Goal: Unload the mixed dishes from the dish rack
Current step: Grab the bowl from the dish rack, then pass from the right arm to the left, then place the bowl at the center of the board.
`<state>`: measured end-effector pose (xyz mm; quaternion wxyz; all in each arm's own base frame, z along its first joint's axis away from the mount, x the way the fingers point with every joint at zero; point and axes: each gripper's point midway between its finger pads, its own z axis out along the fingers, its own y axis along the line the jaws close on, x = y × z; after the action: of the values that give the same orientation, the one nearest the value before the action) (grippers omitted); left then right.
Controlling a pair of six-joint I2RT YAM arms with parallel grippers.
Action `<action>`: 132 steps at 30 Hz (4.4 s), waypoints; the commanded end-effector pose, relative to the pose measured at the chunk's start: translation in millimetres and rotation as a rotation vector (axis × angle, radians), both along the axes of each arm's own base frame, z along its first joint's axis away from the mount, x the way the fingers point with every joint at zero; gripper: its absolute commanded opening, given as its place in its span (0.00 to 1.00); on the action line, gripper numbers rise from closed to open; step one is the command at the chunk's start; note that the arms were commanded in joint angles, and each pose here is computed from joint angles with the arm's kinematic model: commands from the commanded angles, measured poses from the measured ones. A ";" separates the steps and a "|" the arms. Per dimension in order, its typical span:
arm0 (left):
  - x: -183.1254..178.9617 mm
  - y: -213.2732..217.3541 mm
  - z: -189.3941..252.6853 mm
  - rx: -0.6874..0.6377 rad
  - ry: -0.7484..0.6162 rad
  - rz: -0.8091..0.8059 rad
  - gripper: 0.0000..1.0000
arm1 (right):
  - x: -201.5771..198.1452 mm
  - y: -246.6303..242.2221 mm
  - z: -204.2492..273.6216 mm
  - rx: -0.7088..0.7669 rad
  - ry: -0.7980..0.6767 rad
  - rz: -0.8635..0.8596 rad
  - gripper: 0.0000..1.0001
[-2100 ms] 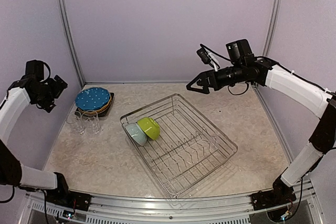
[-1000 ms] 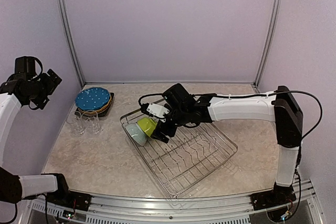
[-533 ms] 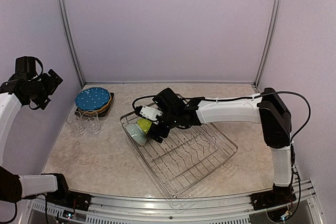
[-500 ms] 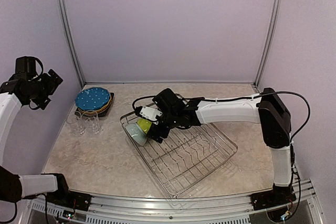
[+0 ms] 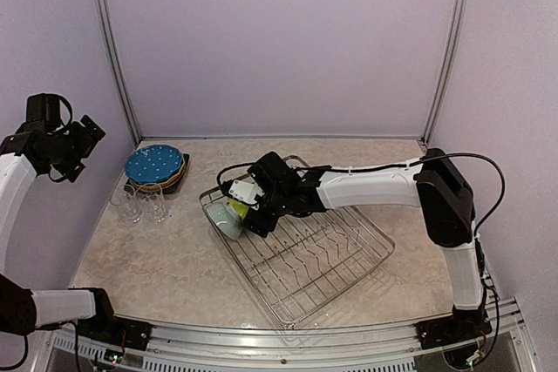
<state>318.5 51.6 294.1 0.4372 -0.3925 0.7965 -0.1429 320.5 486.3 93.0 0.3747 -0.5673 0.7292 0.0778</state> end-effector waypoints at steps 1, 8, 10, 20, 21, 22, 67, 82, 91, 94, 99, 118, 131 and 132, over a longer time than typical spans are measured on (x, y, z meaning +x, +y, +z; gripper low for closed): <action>-1.3 -3.4 1.4 0.004 0.000 -0.017 0.99 | -0.6 16.2 11.1 0.040 -0.019 0.011 0.80; 2.2 -3.4 1.1 -0.006 -0.002 -0.016 0.99 | 2.4 14.8 24.1 0.056 -0.036 0.000 0.65; 3.0 -3.6 0.0 -0.008 0.002 -0.016 0.99 | 2.5 14.7 27.1 0.059 -0.039 -0.001 0.62; 9.5 -4.7 0.3 -0.007 -0.003 -0.019 0.99 | 14.2 6.4 53.7 0.094 -0.073 -0.043 0.57; 10.1 -4.4 1.3 -0.004 -0.006 -0.017 0.99 | 15.9 5.6 57.8 0.101 -0.078 -0.046 0.56; 10.6 -4.9 2.0 -0.001 -0.009 -0.020 0.99 | 16.9 5.0 61.0 0.107 -0.081 -0.050 0.56; -1.5 -215.9 36.2 0.507 -0.341 -0.798 0.99 | 7.3 -42.0 166.1 0.395 0.124 -0.083 0.45; -24.9 -295.6 35.1 0.957 -0.462 -1.219 0.99 | -31.6 -31.6 211.0 0.551 0.296 0.091 0.43; -22.8 -319.7 19.8 1.062 -0.483 -1.326 0.82 | -62.6 -34.7 219.5 0.570 0.410 0.188 0.44; -19.1 -323.4 18.8 1.094 -0.490 -1.334 0.71 | -70.5 -34.8 220.5 0.577 0.445 0.214 0.44; -13.7 -332.4 22.7 1.098 -0.506 -1.339 0.54 | -81.7 -33.2 223.6 0.597 0.499 0.260 0.43; -20.2 -320.0 21.6 0.988 -0.431 -1.290 0.00 | -60.5 -42.9 223.3 0.674 0.553 0.186 0.85; -42.3 -212.0 10.3 0.613 -0.100 -0.876 0.00 | -11.4 -72.5 229.8 0.673 0.358 -0.011 0.99; -44.3 -201.2 7.6 0.574 -0.069 -0.830 0.00 | -9.4 -74.0 229.3 0.667 0.345 -0.017 0.99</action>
<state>284.7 -196.1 315.3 0.4979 0.2403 0.8290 -0.0842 297.0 427.3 316.3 0.3725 -0.3968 0.7121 0.4435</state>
